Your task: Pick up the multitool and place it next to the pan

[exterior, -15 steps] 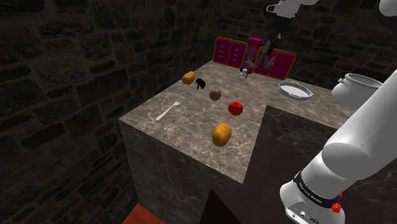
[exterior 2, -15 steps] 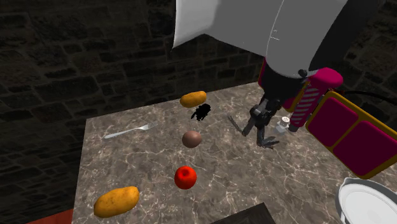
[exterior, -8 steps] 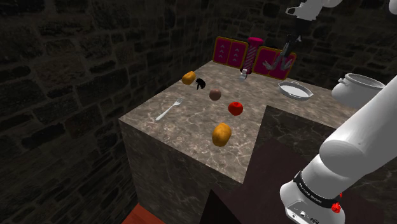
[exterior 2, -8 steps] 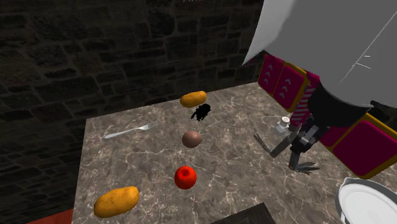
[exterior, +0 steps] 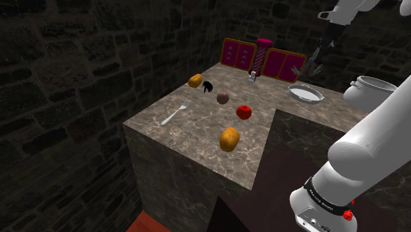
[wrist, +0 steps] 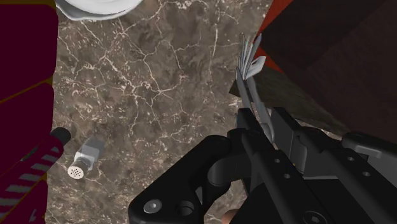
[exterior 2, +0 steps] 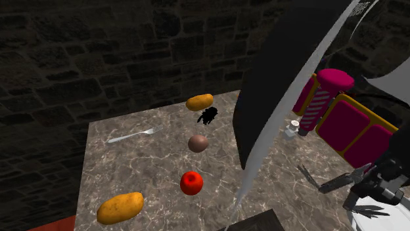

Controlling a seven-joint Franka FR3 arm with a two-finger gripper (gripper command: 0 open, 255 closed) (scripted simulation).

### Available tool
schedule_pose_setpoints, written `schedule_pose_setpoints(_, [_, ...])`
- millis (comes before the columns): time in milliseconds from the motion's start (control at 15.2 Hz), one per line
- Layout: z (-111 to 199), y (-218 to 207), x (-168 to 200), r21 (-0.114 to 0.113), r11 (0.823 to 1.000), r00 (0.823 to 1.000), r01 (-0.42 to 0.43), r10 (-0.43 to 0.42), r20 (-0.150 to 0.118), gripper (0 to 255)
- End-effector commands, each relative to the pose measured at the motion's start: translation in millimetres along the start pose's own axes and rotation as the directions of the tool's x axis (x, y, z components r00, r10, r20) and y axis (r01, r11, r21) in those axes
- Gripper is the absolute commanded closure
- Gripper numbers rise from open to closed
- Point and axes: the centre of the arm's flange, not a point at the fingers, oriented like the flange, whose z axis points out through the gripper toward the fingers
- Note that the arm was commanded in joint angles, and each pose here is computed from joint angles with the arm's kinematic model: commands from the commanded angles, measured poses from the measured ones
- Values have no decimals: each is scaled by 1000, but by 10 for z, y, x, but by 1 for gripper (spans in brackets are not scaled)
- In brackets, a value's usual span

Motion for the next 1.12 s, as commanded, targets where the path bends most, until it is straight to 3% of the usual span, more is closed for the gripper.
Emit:
schedule_pose_setpoints(0, [-44,-7,-286,0,1000,1000,2,-2,0,255])
schedule_pose_setpoints(1056, [-158,-20,-2395,0,1000,1000,2,-2,0,255])
